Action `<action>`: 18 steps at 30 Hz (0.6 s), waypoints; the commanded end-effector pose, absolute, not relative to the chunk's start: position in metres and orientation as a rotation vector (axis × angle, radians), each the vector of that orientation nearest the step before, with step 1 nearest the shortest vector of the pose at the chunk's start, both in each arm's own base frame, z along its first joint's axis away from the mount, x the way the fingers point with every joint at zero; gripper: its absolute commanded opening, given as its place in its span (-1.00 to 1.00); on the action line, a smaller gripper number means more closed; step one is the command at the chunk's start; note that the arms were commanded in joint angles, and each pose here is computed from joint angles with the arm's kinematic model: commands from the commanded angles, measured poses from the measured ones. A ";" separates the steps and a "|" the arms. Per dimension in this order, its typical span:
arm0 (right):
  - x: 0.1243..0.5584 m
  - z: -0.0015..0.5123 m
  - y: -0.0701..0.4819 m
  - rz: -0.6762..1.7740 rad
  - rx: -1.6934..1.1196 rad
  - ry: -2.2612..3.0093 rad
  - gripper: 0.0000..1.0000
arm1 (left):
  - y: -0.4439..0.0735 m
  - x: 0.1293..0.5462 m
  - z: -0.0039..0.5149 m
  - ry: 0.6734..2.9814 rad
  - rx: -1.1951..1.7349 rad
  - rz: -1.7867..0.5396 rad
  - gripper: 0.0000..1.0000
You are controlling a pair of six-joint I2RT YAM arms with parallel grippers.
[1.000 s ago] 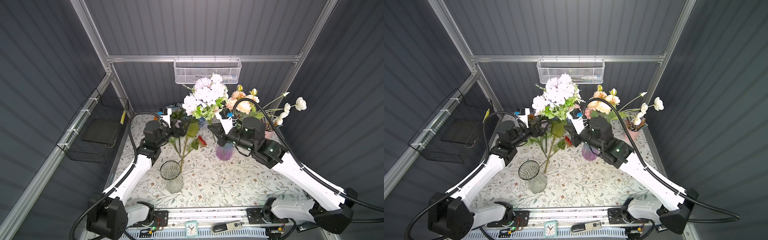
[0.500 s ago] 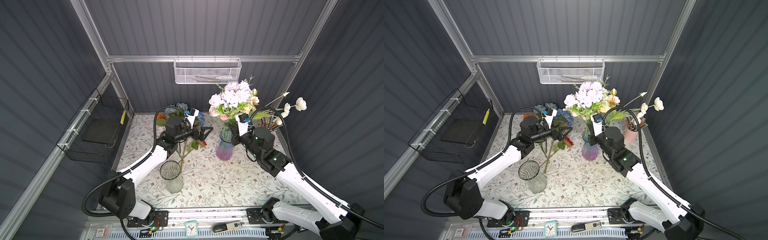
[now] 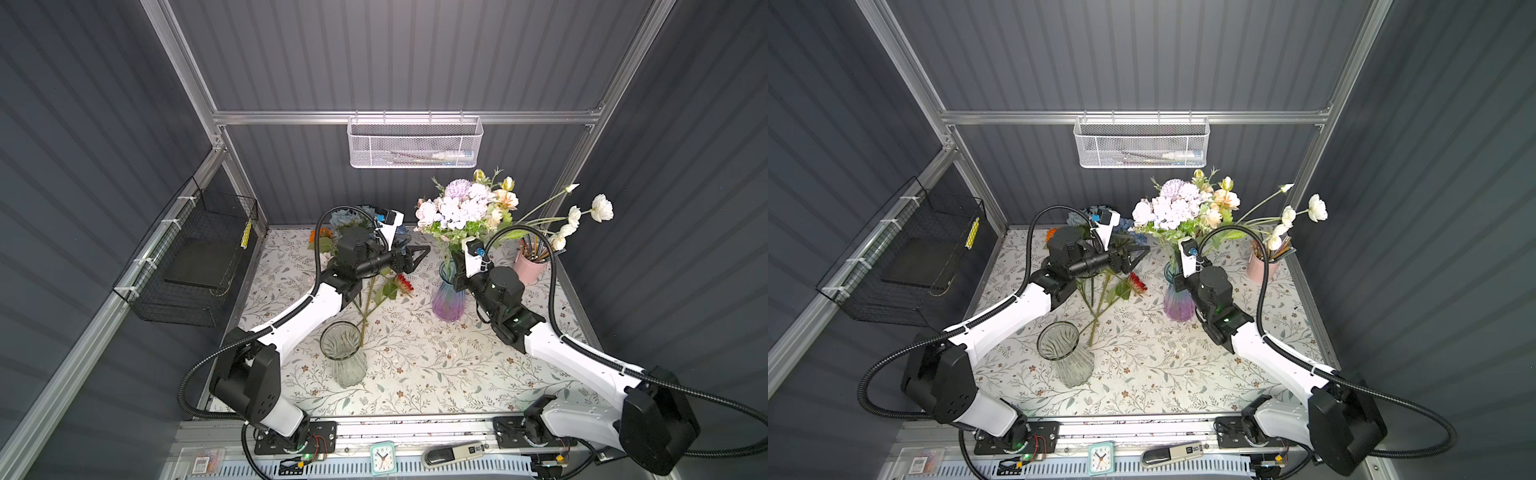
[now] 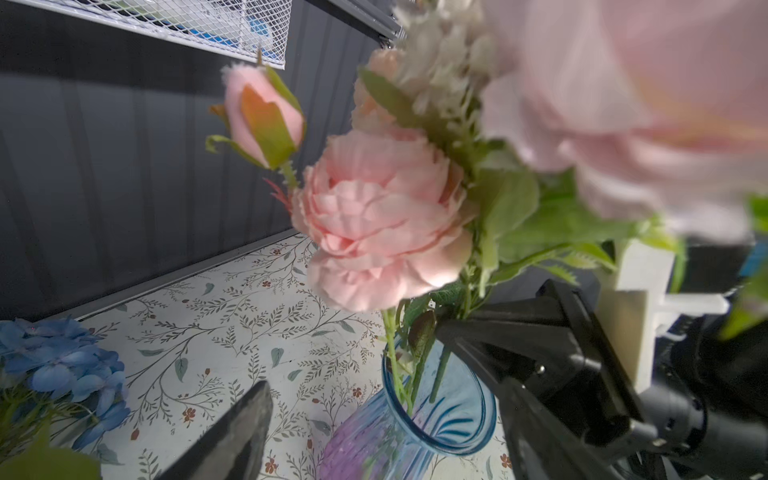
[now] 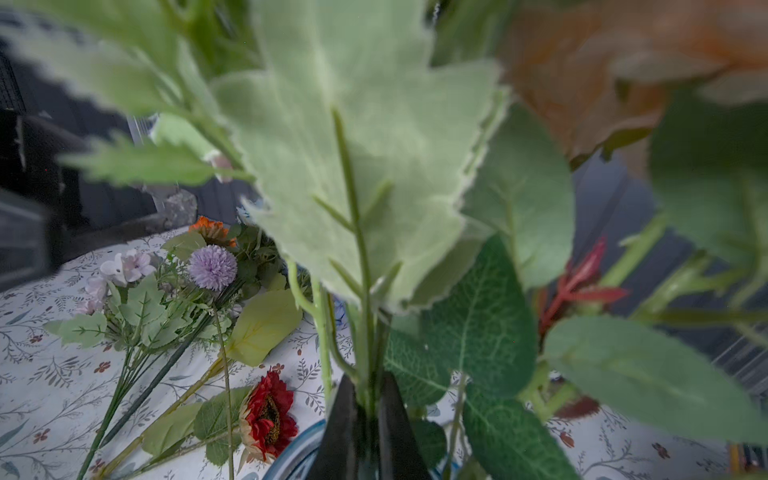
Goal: Arrange the flowers into the vase
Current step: 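Carry the flowers above the vase with the right gripper while the left moves beside it, then lower the lilac-white flower stems into the blue-purple vase with the right gripper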
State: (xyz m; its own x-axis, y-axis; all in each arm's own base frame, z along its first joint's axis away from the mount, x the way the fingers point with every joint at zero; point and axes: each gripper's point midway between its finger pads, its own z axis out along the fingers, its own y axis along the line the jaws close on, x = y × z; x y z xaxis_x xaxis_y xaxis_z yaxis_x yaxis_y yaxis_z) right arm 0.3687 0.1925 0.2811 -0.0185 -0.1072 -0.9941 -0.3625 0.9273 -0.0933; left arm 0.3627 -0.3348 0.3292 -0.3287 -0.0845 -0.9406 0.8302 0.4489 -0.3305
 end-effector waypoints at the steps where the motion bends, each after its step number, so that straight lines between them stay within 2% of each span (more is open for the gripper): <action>1: 0.365 0.298 0.192 0.275 -0.320 1.509 -1.00 | -0.338 0.364 0.346 1.591 0.661 -1.090 0.68; 5: 0.360 0.278 0.189 0.295 -0.306 1.564 -1.00 | -0.338 0.367 0.347 1.588 0.652 -1.087 0.67; 9: 0.356 0.269 0.187 0.294 -0.312 1.602 -0.87 | -0.341 0.368 0.350 1.575 0.646 -1.111 0.66; 14: 0.357 0.267 0.185 0.268 -0.321 1.617 -0.51 | -0.346 0.365 0.355 1.556 0.655 -1.147 0.67; 18: 0.357 0.267 0.185 0.257 -0.331 1.624 -0.35 | -0.348 0.363 0.359 1.544 0.661 -1.149 0.67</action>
State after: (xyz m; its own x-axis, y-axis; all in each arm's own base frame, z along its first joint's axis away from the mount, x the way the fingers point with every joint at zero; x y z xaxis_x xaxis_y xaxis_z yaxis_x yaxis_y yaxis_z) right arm 0.3570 0.1875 0.2597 -0.0714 -0.0592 -0.9957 -0.3720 0.9278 -0.0285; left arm 0.3675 -0.3424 0.3353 -0.3336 -0.1178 -0.9353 0.8345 0.4246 -0.3511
